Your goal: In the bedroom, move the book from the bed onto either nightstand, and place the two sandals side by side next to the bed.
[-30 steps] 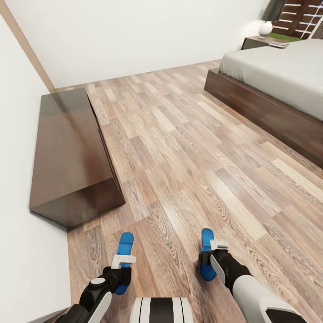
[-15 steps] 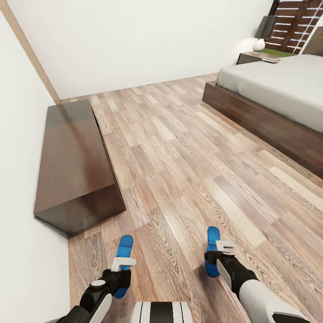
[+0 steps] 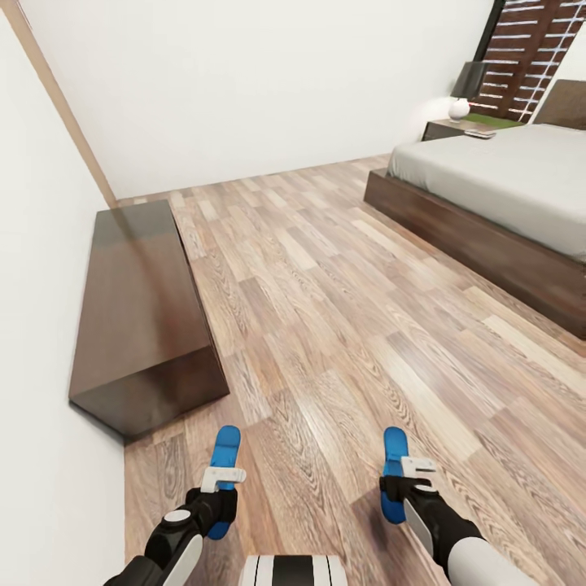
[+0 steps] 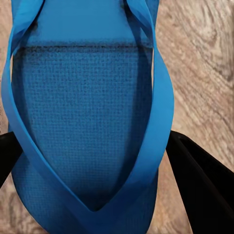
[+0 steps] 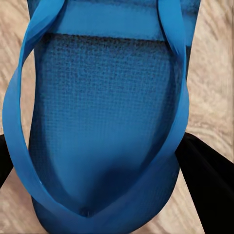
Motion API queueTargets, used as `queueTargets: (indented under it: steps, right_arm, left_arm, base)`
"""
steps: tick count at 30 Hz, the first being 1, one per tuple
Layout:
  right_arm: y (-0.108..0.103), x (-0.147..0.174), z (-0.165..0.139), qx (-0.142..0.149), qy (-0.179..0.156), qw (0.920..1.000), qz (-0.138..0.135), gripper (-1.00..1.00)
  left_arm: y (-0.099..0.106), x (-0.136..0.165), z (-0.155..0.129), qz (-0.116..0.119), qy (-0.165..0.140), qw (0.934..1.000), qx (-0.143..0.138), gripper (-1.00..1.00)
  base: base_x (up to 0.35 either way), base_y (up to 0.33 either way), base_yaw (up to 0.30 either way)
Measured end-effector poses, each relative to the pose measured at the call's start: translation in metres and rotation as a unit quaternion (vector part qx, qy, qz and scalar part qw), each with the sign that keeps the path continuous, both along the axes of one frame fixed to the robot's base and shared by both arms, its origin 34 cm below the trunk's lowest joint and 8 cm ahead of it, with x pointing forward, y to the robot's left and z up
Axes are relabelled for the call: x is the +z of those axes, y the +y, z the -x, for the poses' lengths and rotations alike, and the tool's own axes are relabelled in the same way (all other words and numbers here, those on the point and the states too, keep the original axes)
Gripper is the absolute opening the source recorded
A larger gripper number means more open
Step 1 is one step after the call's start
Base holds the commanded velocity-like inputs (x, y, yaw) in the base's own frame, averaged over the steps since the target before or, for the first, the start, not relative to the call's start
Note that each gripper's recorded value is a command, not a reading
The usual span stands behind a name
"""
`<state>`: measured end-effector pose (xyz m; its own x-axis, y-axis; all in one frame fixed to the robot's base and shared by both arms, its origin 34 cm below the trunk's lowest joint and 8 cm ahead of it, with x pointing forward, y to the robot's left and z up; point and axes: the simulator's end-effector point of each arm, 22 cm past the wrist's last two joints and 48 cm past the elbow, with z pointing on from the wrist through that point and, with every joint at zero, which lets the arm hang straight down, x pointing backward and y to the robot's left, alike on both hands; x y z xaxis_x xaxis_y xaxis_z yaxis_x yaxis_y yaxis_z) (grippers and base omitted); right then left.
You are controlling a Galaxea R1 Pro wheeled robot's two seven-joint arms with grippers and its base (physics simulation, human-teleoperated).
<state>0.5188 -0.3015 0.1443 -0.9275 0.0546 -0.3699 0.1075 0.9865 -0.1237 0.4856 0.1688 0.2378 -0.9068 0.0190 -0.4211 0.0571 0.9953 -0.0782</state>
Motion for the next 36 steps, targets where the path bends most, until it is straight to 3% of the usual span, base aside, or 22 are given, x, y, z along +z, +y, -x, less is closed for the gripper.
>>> queueTargets:
  steps: [6,15,36]
  right_arm:
    - [0.006,0.008,-0.002,0.008,-0.009,0.9998,-0.015,-1.0]
    - [-0.007,0.025,-0.013,0.009,-0.027,0.9995,-0.012,-1.0]
    - [-0.01,0.067,-0.039,0.008,-0.071,0.9974,-0.011,-1.0]
  left_arm:
    - [0.002,0.006,-0.004,-0.001,-0.011,0.9999,0.002,-1.0]
    - [0.003,0.019,-0.012,-0.002,-0.03,0.9995,0.005,-1.0]
    - [0.005,0.053,-0.03,-0.002,-0.075,0.9972,0.009,-1.0]
  base:
    - [0.0,0.0,0.0]
    - [0.0,0.0,0.0]
    - [0.0,0.0,-0.005]
